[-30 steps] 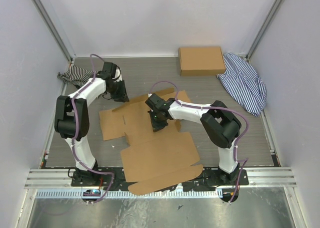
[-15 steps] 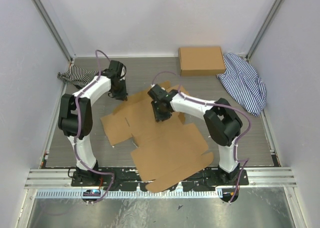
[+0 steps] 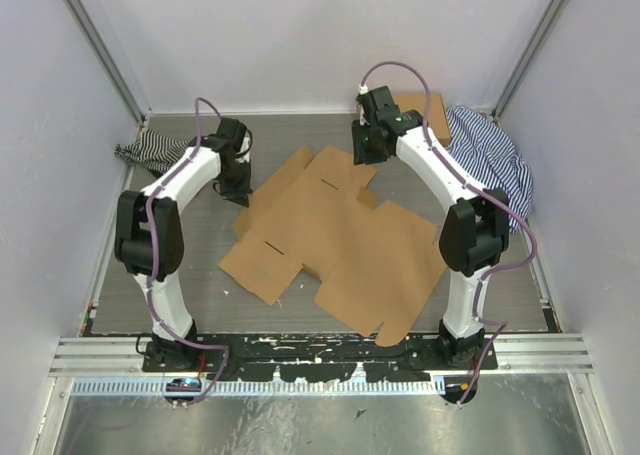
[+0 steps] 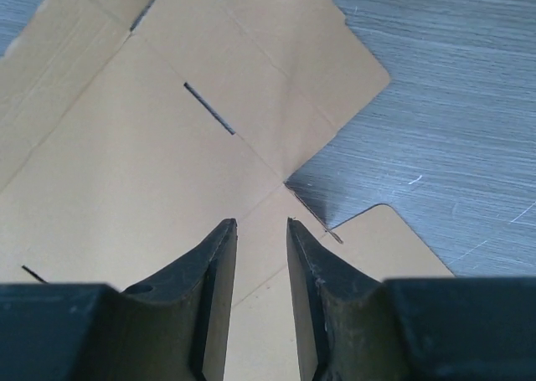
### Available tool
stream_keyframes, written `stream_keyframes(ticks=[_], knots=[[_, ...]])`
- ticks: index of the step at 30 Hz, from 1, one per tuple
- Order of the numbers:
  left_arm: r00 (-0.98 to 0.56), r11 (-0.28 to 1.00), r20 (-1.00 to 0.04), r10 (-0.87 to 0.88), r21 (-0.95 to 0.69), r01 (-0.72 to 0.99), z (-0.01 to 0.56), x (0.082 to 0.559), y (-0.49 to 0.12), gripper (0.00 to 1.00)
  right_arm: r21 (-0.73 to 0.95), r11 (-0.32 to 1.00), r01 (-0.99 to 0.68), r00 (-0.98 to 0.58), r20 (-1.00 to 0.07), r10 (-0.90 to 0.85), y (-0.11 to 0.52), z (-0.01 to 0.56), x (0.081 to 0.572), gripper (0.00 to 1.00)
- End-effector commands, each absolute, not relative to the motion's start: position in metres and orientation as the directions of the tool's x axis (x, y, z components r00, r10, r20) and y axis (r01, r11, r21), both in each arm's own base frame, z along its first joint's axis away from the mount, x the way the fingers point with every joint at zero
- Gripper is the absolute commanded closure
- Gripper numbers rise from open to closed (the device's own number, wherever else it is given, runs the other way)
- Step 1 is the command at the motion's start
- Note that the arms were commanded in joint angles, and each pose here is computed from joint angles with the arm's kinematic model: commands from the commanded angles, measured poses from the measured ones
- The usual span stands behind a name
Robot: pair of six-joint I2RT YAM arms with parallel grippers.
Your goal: Fold the paper box
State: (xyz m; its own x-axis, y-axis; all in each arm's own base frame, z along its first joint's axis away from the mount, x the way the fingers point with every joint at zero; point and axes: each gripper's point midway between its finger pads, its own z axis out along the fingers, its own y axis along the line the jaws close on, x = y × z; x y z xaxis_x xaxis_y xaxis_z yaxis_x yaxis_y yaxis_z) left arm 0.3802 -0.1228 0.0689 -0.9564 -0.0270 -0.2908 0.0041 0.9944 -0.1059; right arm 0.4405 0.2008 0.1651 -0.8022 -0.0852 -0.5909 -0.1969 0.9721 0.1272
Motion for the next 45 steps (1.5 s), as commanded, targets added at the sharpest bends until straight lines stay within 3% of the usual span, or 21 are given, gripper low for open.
stream_keyframes(ticks=[1, 5, 10, 16, 21, 27, 32, 45], knots=[[-0.920, 0.986, -0.392, 0.021, -0.147, 0.085, 0.136, 0.366, -0.128, 1.00, 0.185, 0.947, -0.264, -0.805, -0.583, -0.110, 0.208, 0.180, 0.435, 0.63], [-0.906, 0.973, -0.419, 0.059, -0.179, 0.146, 0.158, 0.342, -0.135, 1.00, 0.282, 0.894, -0.349, -0.801, -0.584, -0.129, 0.231, 0.183, 0.428, 0.57], [-0.907, 0.966, -0.410, 0.099, -0.178, 0.187, 0.159, 0.317, -0.141, 1.00, 0.317, 0.797, -0.514, -0.709, -0.680, -0.187, 0.258, 0.210, 0.441, 0.38], [-0.908, 0.965, -0.405, 0.110, -0.175, 0.194, 0.158, 0.308, -0.141, 1.00, 0.055, 0.712, -0.700, -0.457, -0.800, -0.388, 0.260, 0.224, 0.483, 0.37], [-0.886, 0.949, -0.433, 0.164, -0.175, 0.261, 0.168, 0.302, -0.153, 1.00, -0.156, 0.532, -0.833, -0.142, -0.868, -0.476, 0.275, 0.229, 0.492, 0.36], [-0.868, 0.923, -0.430, 0.248, -0.166, 0.346, 0.171, 0.286, -0.159, 1.00, -0.231, 0.370, -0.900, -0.023, -0.821, -0.570, 0.289, 0.233, 0.504, 0.35], [-0.876, 0.920, -0.406, 0.261, -0.171, 0.353, 0.163, 0.276, -0.158, 1.00, -0.380, 0.217, -0.899, 0.178, -0.771, -0.611, 0.297, 0.227, 0.503, 0.33], [-0.872, 0.911, -0.416, 0.256, -0.197, 0.361, 0.161, 0.274, -0.164, 1.00, -0.534, 0.026, -0.845, 0.399, -0.662, -0.635, 0.340, 0.214, 0.513, 0.30]])
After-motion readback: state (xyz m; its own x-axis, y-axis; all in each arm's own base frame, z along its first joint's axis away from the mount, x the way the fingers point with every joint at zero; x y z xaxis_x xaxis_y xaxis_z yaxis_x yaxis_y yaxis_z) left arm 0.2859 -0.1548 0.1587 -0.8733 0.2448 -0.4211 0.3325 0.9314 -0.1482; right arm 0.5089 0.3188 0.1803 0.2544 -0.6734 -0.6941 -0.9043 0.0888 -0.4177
